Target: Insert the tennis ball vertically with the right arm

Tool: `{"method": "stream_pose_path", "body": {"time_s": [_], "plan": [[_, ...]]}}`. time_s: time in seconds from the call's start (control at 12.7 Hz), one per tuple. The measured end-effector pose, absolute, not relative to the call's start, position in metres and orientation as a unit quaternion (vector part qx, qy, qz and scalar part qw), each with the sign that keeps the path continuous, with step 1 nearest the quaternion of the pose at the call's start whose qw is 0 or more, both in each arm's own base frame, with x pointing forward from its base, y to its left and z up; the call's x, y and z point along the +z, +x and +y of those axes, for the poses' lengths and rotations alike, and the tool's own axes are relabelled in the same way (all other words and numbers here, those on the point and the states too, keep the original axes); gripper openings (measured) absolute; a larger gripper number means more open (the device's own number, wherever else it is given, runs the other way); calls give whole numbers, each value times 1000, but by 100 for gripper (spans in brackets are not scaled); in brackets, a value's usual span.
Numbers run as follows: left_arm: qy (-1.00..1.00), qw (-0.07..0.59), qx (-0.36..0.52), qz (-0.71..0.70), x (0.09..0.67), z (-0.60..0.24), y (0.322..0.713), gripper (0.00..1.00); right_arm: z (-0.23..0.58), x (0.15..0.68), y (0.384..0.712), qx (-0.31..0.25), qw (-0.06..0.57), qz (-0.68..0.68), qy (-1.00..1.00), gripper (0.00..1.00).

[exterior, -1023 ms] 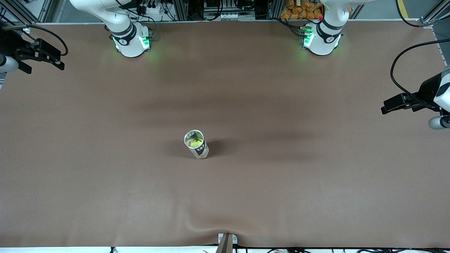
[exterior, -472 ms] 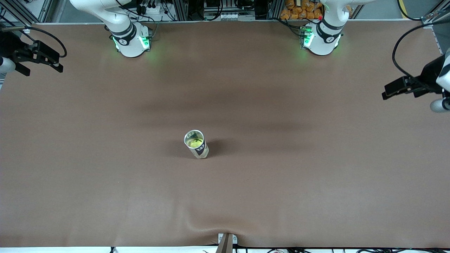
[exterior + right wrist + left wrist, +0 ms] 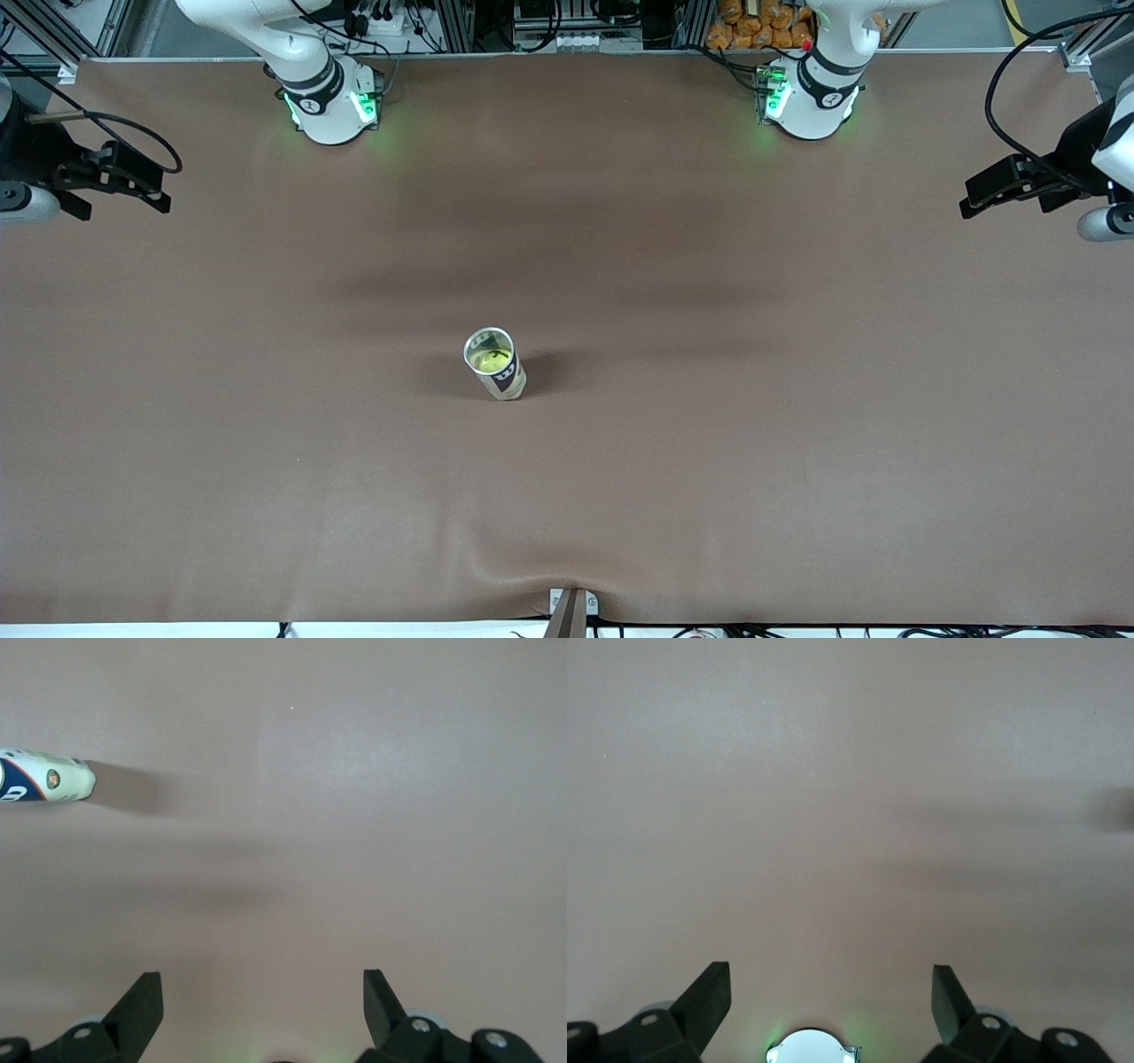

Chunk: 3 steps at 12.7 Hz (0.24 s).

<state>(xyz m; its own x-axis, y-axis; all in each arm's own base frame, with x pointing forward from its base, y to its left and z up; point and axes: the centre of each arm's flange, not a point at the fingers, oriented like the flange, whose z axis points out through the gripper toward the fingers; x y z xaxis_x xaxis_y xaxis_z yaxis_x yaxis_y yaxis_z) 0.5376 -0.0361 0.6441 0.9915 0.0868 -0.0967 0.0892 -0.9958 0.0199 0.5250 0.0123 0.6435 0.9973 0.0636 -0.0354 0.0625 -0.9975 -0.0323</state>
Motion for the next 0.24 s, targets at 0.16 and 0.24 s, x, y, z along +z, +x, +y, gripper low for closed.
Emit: {"method": "stream_pose_path", "body": {"time_s": [0.16, 0.24], "plan": [[998, 12, -49, 44, 643, -36, 536, 100, 0, 643, 525, 18, 16, -25, -999, 100], [998, 12, -49, 44, 643, -36, 537, 100, -6, 643, 525, 18, 17, -29, -999, 100]]}}
